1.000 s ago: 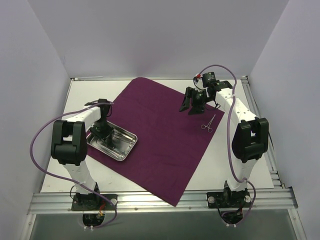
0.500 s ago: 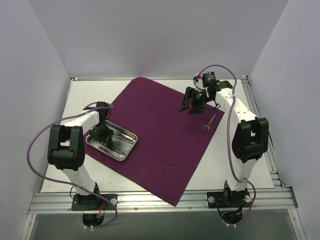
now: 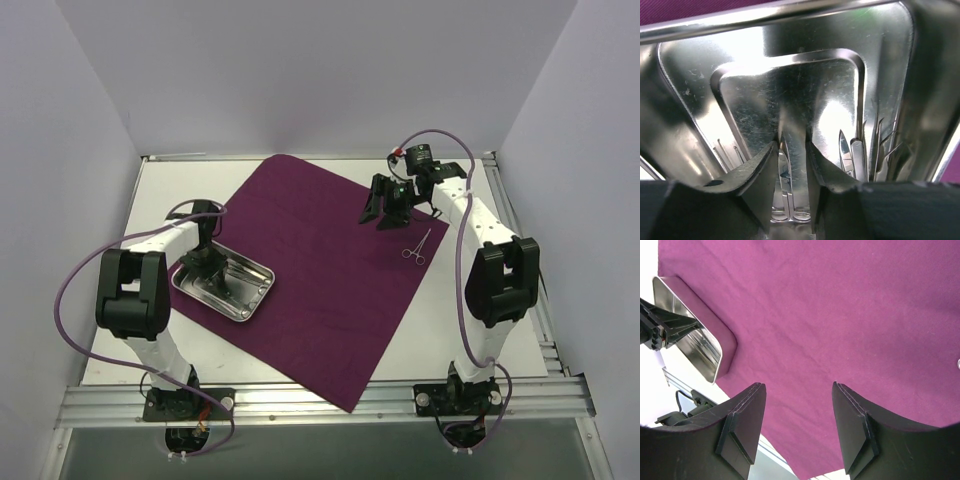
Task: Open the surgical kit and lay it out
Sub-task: Pick up the medical item from the container.
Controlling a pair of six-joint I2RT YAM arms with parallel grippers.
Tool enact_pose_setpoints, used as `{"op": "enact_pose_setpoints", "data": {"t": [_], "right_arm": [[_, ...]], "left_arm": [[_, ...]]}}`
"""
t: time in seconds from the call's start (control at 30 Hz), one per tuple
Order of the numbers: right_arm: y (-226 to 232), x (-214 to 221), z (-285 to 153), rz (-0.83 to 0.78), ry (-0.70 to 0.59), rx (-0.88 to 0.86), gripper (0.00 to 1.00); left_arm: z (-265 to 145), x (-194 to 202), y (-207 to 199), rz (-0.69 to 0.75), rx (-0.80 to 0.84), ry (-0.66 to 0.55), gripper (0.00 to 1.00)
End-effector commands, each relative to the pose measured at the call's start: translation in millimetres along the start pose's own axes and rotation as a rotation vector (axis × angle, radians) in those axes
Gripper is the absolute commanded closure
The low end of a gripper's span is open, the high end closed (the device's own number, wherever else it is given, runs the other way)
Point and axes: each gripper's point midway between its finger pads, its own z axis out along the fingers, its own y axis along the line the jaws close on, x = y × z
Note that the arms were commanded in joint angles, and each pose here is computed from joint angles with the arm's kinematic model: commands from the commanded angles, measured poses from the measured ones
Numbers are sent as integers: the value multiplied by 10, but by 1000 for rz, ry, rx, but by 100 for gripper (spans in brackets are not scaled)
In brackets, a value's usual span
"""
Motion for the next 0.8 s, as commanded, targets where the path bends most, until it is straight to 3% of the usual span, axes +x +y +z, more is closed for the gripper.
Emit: {"op": "enact_pose_setpoints", "data": {"t": [0.0,0.27,0.4,0.53,0.77], "right_arm": [[208,-64,-280,-41,-54,-31,44],[228,-76,-308,-41,-63,-33,44],[241,-84,-311,-43,-66,-35,44],[227,-89,-298,-43,-65,-30,44],[297,-131,-211,-66,-61,-39,44]], "left_arm": [[226,9,94,12,-67,-4,64],[232,5,67,50,-47,1,82],[240,45,46,67,-33,23,97],[189,42,30,84,-20,32,98],[-280,-122,-38,148,27,2,98]]}}
